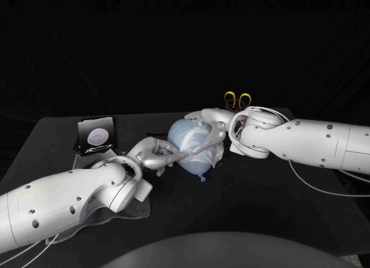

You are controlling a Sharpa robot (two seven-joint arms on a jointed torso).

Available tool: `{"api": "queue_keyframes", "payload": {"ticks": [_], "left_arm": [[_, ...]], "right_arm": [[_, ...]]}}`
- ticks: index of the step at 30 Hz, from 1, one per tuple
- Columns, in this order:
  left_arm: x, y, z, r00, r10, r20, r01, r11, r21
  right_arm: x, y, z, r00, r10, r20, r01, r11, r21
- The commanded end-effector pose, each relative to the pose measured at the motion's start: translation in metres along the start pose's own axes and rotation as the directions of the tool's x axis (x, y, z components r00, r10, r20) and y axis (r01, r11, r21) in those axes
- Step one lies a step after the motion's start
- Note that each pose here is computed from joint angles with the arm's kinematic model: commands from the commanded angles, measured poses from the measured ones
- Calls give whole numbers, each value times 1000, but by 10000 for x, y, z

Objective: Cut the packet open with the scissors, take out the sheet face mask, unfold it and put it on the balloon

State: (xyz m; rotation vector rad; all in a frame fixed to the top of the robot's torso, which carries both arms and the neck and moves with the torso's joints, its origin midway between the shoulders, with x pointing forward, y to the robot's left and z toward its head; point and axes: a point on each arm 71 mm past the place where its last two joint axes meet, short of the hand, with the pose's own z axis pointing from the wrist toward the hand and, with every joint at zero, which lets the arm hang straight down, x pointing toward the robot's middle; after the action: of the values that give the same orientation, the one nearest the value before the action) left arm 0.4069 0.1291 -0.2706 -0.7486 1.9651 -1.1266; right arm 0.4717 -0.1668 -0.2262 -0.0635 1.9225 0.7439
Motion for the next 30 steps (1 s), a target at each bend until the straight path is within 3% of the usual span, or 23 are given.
{"api": "queue_keyframes", "payload": {"ticks": [1,30], "left_arm": [[1,33,9,1000,20,12,-19,998,-58],[73,0,90,999,45,25,-43,996,-84]], "right_arm": [[130,-35,-10,998,-6,-69,7,1000,25],[147,-9,-5,997,-4,-74,5,1000,20]]}}
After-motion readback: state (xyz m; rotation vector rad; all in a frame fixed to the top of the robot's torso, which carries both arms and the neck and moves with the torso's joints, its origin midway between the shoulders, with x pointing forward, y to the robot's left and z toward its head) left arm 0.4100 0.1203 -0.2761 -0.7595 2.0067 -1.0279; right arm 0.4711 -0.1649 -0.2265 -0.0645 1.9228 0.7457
